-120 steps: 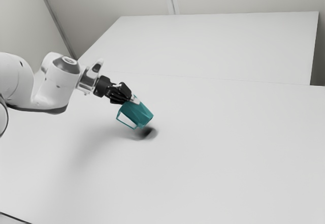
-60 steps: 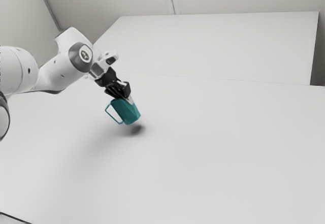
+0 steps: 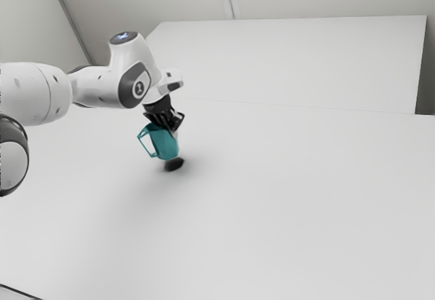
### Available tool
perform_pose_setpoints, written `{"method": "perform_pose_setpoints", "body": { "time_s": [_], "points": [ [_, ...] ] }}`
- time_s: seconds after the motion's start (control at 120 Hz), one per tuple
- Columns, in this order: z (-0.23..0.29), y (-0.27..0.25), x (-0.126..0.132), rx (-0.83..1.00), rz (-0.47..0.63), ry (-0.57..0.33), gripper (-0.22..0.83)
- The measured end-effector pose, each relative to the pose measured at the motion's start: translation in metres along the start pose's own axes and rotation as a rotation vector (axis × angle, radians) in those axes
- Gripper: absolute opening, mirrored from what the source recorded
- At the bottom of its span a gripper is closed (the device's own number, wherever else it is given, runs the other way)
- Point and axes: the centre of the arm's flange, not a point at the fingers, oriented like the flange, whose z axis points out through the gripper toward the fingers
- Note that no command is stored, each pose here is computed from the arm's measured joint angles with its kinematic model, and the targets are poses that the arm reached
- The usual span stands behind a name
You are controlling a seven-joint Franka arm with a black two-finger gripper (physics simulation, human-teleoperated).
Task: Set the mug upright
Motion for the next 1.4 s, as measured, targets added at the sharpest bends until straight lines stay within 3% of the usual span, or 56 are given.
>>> {"method": "perform_pose_setpoints", "body": {
  "time_s": [0.467, 0.908, 0.958, 1.167, 1.4],
  "points": [
    [0.024, -0.002, 0.008, 0.055, -0.166, -0.009, -0.17],
    [0.041, -0.002, 0.010, 0.061, -0.252, -0.007, -0.17],
    [0.042, -0.002, 0.010, 0.060, -0.258, -0.008, -0.11],
    [0.041, -0.002, 0.010, 0.056, -0.274, -0.005, 0.30],
    [0.020, -0.002, 0.016, 0.050, -0.284, 0.033, 0.49]
  ]
}}
